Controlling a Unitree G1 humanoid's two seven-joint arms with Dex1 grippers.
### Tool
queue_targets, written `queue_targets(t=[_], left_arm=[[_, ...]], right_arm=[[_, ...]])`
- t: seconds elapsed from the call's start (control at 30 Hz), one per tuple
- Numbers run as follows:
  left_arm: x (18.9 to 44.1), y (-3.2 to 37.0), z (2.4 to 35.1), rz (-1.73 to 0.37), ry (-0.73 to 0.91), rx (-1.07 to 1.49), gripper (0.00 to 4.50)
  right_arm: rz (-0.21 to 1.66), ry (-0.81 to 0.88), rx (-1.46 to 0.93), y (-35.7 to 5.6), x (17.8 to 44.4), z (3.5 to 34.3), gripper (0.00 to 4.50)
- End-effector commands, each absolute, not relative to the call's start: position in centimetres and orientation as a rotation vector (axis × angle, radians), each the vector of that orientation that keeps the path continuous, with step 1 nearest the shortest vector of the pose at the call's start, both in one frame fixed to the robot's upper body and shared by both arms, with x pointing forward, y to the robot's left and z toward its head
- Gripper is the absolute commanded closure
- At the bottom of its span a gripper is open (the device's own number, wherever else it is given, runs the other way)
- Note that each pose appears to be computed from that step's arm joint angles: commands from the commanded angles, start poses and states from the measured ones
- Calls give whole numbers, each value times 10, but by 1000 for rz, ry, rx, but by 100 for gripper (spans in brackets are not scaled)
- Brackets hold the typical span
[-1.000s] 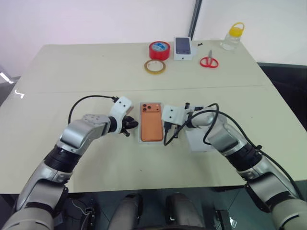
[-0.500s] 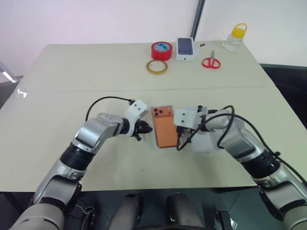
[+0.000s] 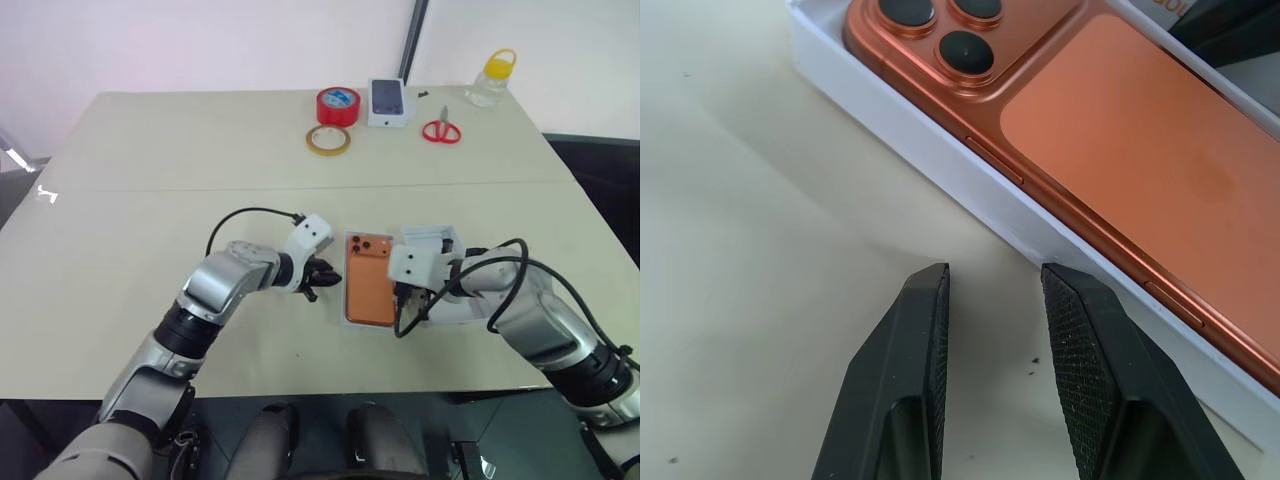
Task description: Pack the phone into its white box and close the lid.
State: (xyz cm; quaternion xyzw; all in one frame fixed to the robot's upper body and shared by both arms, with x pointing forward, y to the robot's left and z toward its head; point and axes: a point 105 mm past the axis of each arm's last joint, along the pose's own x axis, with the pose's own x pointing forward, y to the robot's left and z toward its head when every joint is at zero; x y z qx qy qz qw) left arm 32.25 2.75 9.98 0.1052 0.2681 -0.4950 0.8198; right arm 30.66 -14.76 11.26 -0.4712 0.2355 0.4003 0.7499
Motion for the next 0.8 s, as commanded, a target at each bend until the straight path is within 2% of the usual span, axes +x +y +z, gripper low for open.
queue_targets(t=[0.03, 0.57, 0.77, 0.8], left_arm=[[293, -12, 107, -1265, 539, 210, 294], [292, -1, 100, -1262, 540, 253, 294], [305, 12, 101, -1190, 528, 244, 294], [308, 16, 102, -1175, 521, 235, 299]], right_arm=[[951, 393, -1043, -123, 299, 128, 450], [926, 398, -1055, -129, 306, 125, 450], [907, 402, -1043, -136, 307, 134, 450], [905, 405, -1023, -138, 307, 137, 424]])
